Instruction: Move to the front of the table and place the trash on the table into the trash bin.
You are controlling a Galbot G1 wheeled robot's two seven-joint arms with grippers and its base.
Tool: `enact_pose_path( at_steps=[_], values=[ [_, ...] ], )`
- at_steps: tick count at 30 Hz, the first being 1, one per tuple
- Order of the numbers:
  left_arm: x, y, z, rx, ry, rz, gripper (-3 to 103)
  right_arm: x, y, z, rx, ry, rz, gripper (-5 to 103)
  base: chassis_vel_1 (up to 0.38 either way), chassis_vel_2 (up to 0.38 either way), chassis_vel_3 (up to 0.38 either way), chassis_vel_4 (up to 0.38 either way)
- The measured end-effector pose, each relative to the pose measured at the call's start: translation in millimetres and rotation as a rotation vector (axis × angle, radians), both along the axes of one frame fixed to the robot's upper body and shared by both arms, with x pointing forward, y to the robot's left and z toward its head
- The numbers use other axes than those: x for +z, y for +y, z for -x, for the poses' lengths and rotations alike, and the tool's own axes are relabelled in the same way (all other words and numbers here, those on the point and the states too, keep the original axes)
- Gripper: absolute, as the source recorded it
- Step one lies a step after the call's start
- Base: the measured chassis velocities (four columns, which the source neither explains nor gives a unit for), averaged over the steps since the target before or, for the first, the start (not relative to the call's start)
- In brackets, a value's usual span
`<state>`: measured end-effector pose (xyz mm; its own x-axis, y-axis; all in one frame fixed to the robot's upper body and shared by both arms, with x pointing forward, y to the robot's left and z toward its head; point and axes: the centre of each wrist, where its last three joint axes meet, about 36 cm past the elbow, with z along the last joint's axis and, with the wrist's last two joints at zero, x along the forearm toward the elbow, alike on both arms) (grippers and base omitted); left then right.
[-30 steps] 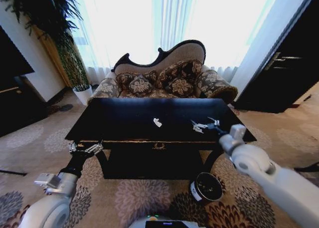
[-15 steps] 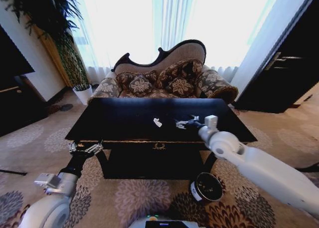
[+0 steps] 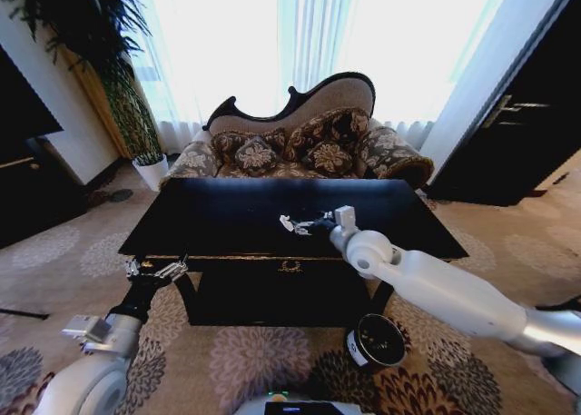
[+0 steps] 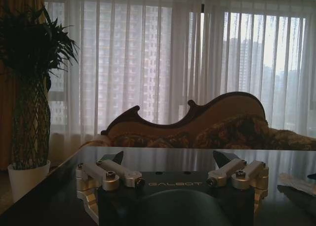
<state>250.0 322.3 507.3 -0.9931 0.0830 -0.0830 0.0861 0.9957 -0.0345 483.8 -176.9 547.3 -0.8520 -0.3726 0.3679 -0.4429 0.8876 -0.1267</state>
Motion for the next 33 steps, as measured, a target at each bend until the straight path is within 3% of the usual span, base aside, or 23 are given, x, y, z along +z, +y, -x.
enact_pose_path(
  at_steps=[10,26,33],
  values=[
    [0,0,0,0.000,0.000,0.000,100,-9,24,4,0.036,0.013,0.006,100,0.000,0.000,0.000,0.000],
    [0,0,0,0.000,0.000,0.000,100,-23,35,-3,0.042,0.017,0.024,103,0.000,0.000,0.000,0.000],
    [0,0,0,0.000,0.000,0.000,100,-26,39,-4,0.044,0.019,0.015,84,0.000,0.000,0.000,0.000]
  ],
)
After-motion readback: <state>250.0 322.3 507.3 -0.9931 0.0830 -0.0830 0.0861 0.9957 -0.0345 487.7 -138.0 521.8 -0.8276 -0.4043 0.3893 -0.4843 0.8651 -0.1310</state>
